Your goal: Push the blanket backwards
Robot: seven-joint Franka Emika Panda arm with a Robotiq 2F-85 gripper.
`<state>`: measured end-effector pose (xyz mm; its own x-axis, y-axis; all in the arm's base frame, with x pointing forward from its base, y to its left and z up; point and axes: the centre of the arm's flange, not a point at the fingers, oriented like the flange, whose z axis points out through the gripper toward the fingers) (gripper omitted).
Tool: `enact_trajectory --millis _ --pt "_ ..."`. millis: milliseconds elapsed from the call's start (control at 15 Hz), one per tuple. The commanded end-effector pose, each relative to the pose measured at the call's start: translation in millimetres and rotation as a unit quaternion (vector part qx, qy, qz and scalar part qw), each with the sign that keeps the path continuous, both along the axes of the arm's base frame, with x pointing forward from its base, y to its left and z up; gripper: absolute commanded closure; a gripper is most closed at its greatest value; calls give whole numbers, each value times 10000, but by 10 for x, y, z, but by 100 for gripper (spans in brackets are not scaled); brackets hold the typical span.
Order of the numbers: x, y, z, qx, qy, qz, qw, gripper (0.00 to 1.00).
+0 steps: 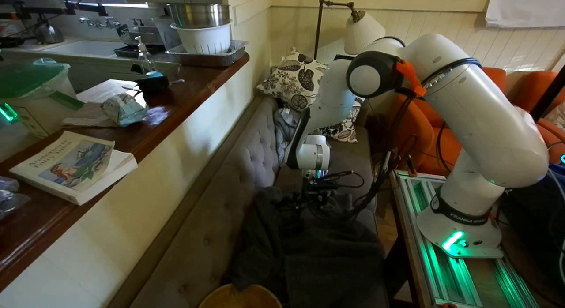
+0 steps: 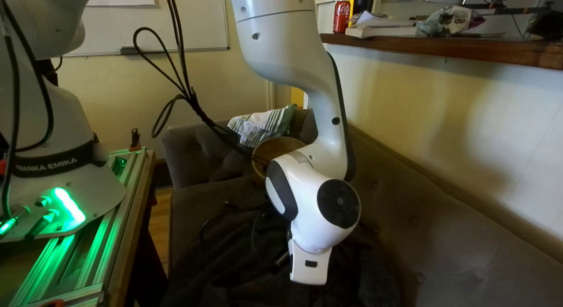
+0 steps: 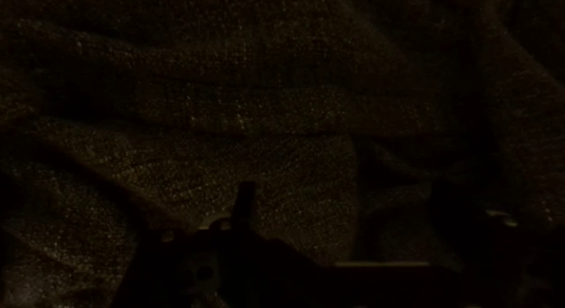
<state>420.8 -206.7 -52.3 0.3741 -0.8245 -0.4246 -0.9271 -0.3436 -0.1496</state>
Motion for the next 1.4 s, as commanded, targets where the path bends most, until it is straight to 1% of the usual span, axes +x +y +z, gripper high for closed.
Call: enact_trajectory --millis 0,67,267,533,667,733,867,1067,1267,1333 --pt "118 250 -106 -765 -186 -143 9968 0" --pt "167 312 -133 -909 -231 -141 9955 0" --pt "261 482 -245 -1432 33 -196 9895 0" --pt "201 495 -335 -1987 389 -523 9779 0" --pt "207 510 -423 -2157 582 -595 9729 0" --pt "221 529 -472 -2172 665 -573 9722 0" --pt "293 591 -572 -2079 739 -441 9743 0" --pt "444 720 -682 -1747 839 -193 9808 0" --pt "556 744 -756 -1582 1041 -74 9819 0" --pt "579 742 -774 -1537 1102 -57 9819 25"
